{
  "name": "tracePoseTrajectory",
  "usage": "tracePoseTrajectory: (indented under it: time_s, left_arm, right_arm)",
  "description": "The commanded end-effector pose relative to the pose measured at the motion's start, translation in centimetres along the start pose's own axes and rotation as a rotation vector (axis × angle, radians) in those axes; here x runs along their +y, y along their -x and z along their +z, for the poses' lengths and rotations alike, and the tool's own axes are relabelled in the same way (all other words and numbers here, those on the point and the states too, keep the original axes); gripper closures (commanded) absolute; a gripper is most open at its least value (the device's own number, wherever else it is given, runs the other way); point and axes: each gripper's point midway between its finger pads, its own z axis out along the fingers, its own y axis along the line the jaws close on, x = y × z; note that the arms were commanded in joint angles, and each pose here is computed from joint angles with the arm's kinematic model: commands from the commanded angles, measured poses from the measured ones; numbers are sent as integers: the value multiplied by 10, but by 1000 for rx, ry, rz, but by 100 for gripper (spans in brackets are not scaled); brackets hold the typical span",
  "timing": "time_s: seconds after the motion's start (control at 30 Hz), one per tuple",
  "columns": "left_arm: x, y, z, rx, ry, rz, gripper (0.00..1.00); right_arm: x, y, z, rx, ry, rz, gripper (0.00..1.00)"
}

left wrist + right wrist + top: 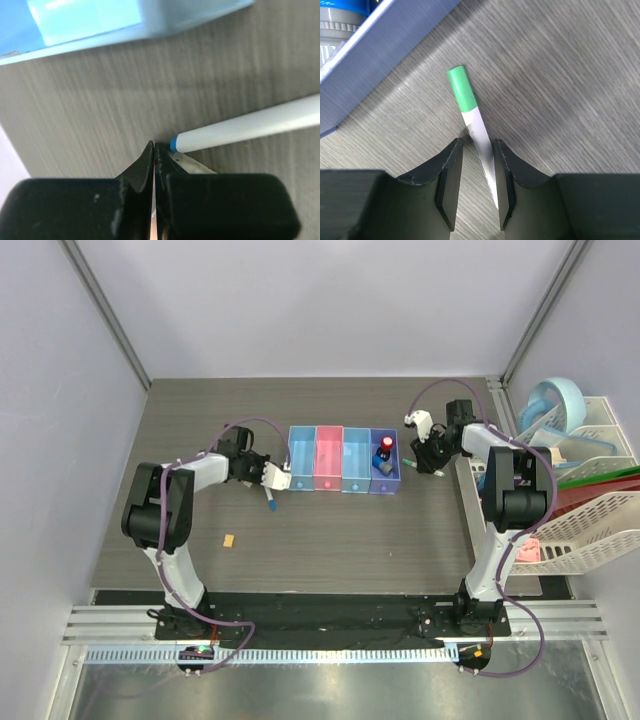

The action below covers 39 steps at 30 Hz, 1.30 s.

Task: Sort the stationery into containers
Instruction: Pick up the pen from the center of the board.

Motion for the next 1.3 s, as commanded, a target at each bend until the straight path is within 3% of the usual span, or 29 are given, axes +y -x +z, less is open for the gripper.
tracePoseTrajectory:
  time_s: [0.0,0.5,0.63,0.7,0.73,0.77,0.93,1.1,1.27]
  left_arm:
    - [-11,14,-19,-46,-93,6,100]
    - [-74,50,-56,-150,-219,-13,100]
    - [-45,61,-64,-189,-103,-76,100]
    - [-34,70,-70,-228,-72,-83,94]
    - [-30,74,-72,-243,-66,-81,82]
    - [-33,77,-75,-253,-84,-90,60]
    - [-54,80,-78,-262,-209,-46,36]
    - [-83,77,-74,-244,-358,-40,32]
    - [-96,77,-70,-229,-438,-39,33]
  right_arm:
    - [30,-25,1,74,92,60,63]
    - [32,-24,-1,70,94,66,64]
    - [32,-24,0,70,96,67,64]
    - [32,-25,0,75,96,70,64]
    - [32,-25,-1,74,93,69,64]
    - [33,-26,-1,77,96,70,64]
    - [35,-28,-1,80,101,70,64]
    - [36,-31,2,89,108,77,67]
    - [34,-32,5,96,107,85,94]
